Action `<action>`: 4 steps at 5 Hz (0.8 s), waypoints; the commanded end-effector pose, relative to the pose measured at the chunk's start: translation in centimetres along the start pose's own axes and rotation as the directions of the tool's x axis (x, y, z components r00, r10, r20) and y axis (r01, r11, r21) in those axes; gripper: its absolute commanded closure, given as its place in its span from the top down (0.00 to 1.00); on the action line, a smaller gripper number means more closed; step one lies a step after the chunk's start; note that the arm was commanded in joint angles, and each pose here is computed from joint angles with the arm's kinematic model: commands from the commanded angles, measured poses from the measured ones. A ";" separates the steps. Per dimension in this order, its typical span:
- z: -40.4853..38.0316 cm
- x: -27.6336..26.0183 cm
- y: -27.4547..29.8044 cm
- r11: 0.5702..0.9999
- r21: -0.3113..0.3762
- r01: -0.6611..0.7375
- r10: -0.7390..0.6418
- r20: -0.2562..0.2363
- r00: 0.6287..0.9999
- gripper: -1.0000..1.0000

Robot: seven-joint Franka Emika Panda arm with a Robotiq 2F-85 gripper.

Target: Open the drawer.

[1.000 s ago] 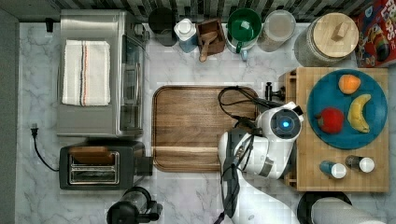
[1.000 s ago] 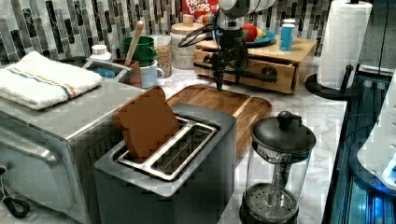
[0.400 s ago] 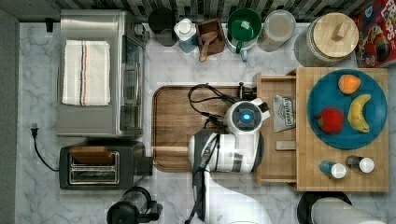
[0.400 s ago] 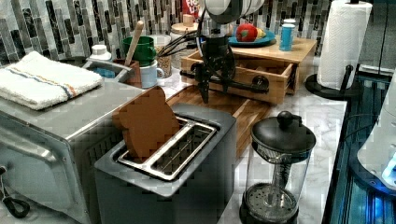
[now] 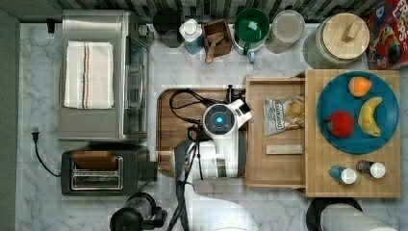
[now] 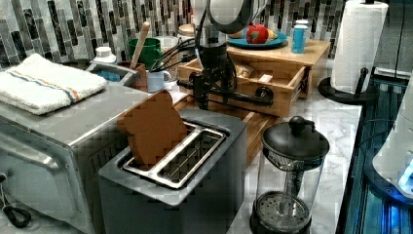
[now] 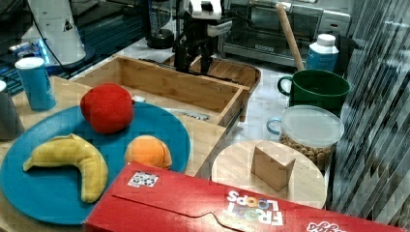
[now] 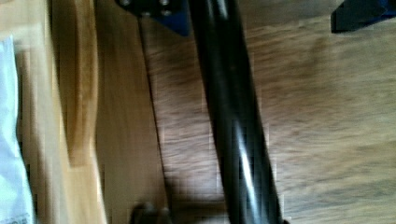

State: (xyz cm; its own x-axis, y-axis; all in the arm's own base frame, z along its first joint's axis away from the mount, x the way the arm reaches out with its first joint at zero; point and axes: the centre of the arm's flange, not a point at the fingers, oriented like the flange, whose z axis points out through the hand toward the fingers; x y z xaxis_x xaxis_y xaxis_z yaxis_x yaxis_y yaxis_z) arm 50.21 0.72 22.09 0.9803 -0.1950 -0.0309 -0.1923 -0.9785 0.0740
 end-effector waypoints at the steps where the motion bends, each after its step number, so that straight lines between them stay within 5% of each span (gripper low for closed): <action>1: -5.1 -0.5 -10.2 0.996 0.035 0.081 -0.076 -0.107 0.991 1.00; 4: -5.1 0.2 -10.9 0.998 0.053 0.044 -0.039 -0.102 0.994 1.00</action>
State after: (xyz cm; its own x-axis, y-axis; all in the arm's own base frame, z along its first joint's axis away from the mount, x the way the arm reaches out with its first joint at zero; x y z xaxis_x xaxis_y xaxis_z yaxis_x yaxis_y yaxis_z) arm 50.30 3.18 22.31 0.9728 -0.2302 -0.0247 -0.2275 -0.9702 0.0829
